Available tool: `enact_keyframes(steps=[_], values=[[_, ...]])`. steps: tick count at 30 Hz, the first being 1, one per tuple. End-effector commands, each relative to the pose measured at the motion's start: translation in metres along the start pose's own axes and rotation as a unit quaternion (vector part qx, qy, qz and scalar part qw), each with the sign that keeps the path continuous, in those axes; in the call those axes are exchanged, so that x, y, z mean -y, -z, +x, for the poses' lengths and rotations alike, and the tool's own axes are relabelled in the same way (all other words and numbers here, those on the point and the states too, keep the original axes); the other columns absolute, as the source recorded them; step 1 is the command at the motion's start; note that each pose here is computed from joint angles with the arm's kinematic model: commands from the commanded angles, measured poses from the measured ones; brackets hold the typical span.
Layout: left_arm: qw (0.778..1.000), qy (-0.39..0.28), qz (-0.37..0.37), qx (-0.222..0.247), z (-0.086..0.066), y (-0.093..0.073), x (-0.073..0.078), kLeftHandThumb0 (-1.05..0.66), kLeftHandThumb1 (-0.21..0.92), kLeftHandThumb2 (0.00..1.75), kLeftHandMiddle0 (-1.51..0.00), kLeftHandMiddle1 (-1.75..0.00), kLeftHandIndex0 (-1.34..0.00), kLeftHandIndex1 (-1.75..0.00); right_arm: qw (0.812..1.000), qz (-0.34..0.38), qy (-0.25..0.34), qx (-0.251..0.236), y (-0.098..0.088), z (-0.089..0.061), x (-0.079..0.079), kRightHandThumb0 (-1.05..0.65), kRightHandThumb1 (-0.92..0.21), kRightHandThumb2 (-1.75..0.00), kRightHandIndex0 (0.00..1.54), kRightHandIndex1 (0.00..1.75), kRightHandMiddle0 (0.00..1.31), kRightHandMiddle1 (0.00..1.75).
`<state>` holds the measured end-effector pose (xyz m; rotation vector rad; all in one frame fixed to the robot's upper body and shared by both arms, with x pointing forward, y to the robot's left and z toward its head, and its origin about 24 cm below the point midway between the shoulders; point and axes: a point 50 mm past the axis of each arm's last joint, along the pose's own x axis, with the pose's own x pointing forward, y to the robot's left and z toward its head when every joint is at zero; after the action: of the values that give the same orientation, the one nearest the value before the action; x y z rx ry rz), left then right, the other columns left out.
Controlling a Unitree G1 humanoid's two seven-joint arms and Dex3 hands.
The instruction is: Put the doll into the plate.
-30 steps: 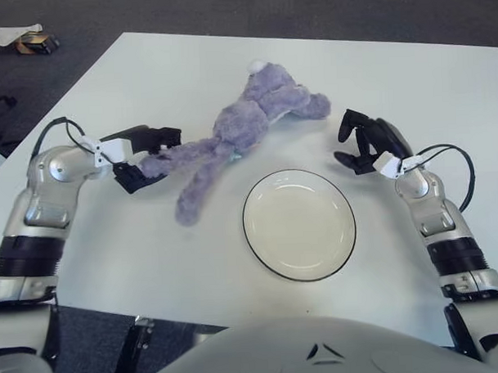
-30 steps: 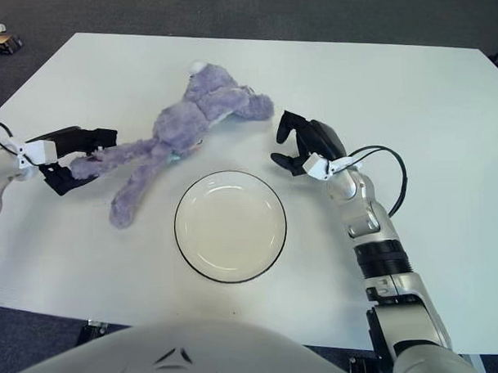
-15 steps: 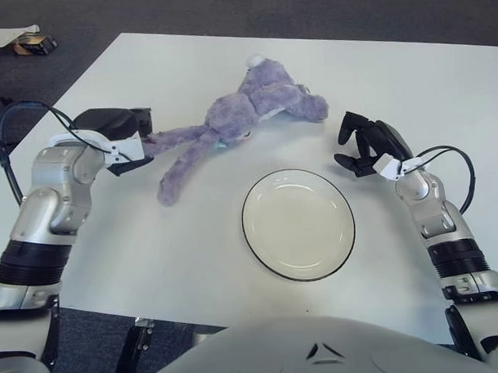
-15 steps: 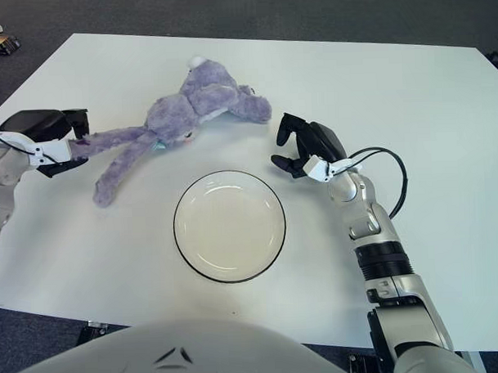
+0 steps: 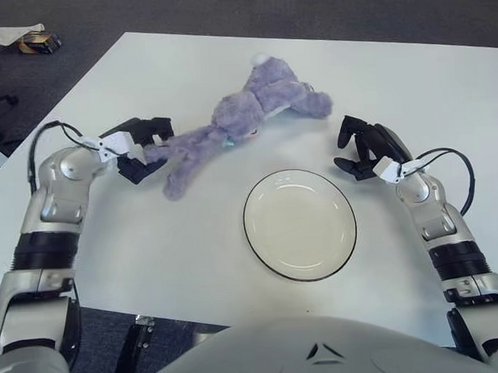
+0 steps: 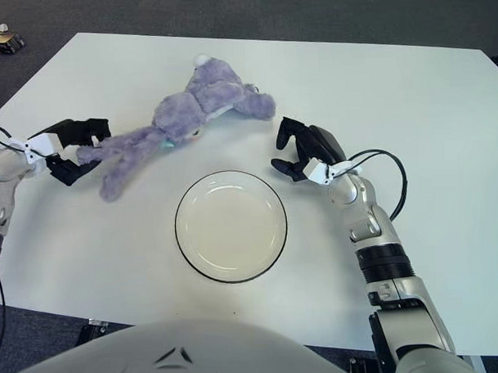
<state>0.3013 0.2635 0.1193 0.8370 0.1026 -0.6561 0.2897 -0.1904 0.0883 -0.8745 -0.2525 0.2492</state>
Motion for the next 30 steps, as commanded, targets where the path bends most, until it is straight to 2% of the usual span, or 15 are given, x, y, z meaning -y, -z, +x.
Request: enact_keyframes(steps=[1,4,6,8,9,10,11,12,14,15,17,22,24,28,30], values=[[0.996,0.025,-0.053,0.072,-0.005,0.001,-0.012,0.00,0.46,1.16,-0.40,-1.75,-0.37,-1.75,1.000,-0.013,-0.013,0.003,0.001,-0.003,0.001,-0.42,-0.52,-1.06,1.02,1.75,0.45,1.75],[0.982,0.039,-0.122,0.141,-0.003,-0.002,-0.014,0.00,0.53,1.08,-0.35,-1.75,-0.33,-1.75,1.000,-0.015,-0.015,0.003,0.001,-0.004,0.001,-0.42,-0.52,-1.05,1.02,1.75,0.45,1.75],[0.984,0.021,-0.120,0.133,0.000,0.000,-0.018,0.00,0.54,1.07,-0.35,-1.75,-0.32,-1.75,1.000,-0.018,-0.016,0.001,0.002,-0.004,0.001,-0.42,-0.52,-1.05,1.02,1.75,0.45,1.75],[0.995,-0.038,-0.032,0.088,-0.001,-0.005,-0.015,0.00,0.52,1.09,-0.36,-1.75,-0.33,-1.75,1.000,-0.021,-0.017,0.000,0.003,-0.005,0.001,-0.42,-0.53,-1.05,1.01,1.75,0.45,1.75],[0.994,-0.090,0.044,0.029,0.002,-0.004,-0.010,0.00,0.51,1.10,-0.36,-1.75,-0.34,-1.75,1.000,-0.021,-0.018,0.000,0.003,-0.005,0.000,-0.42,-0.53,-1.05,1.01,1.75,0.45,1.75],[0.986,-0.127,0.103,-0.003,0.004,-0.004,-0.006,0.00,0.48,1.13,-0.38,-1.75,-0.36,-1.75,1.000,-0.022,-0.019,0.000,0.003,-0.005,0.000,-0.42,-0.53,-1.05,1.01,1.75,0.45,1.75],[0.963,-0.187,0.178,-0.079,0.011,-0.002,-0.003,0.00,0.45,1.18,-0.41,-1.75,-0.39,-1.75,1.000,-0.022,-0.020,0.000,0.003,-0.005,0.000,-0.42,-0.53,-1.05,1.01,1.75,0.45,1.75],[0.934,-0.237,0.238,-0.121,0.014,-0.004,-0.002,0.00,0.41,1.22,-0.44,-1.75,-0.42,-1.75,1.000,-0.022,-0.021,0.000,0.003,-0.005,-0.001,-0.42,-0.53,-1.05,1.00,1.75,0.44,1.75],[0.893,-0.302,0.291,-0.164,0.012,-0.004,-0.006,0.00,0.39,1.23,-0.52,-1.72,-0.36,-1.75,1.000,-0.021,-0.022,0.000,0.004,-0.005,-0.001,-0.42,-0.53,-1.05,1.00,1.75,0.45,1.75],[0.882,-0.326,0.297,-0.168,0.012,-0.004,-0.006,0.00,0.38,1.25,-0.57,-1.70,-0.35,-1.75,1.000,-0.021,-0.022,0.001,0.004,-0.005,-0.002,-0.42,-0.53,-1.05,1.00,1.75,0.45,1.75],[0.863,-0.366,0.303,-0.171,0.013,-0.005,-0.005,0.00,0.36,1.27,-0.52,-1.72,-0.41,-1.75,1.000,-0.022,-0.022,0.001,0.004,-0.006,-0.002,-0.42,-0.52,-1.05,1.02,1.75,0.45,1.75],[0.834,-0.436,0.298,-0.160,0.015,-0.012,-0.005,0.00,0.37,1.27,-0.47,-1.74,-0.44,-1.75,0.999,-0.030,-0.027,0.007,0.004,-0.006,-0.002,-0.42,-0.51,-1.07,1.03,1.75,0.46,1.75],[0.827,-0.448,0.300,-0.159,0.015,-0.013,-0.004,0.00,0.37,1.26,-0.47,-1.74,-0.44,-1.75,0.999,-0.032,-0.028,0.009,0.004,-0.006,-0.002,-0.42,-0.51,-1.07,1.04,1.75,0.46,1.75],[0.793,-0.486,0.330,-0.162,0.014,-0.017,-0.003,0.00,0.39,1.22,-0.47,-1.71,-0.45,-1.72,0.999,-0.035,-0.037,0.017,0.004,-0.006,-0.003,-0.42,-0.51,-1.07,1.04,1.75,0.46,1.75],[0.784,-0.488,0.342,-0.173,0.015,-0.015,-0.004,0.00,0.39,1.20,-0.48,-1.68,-0.46,-1.69,0.999,-0.033,-0.039,0.016,0.004,-0.006,-0.003,-0.42,-0.51,-1.07,1.04,1.75,0.46,1.75]])
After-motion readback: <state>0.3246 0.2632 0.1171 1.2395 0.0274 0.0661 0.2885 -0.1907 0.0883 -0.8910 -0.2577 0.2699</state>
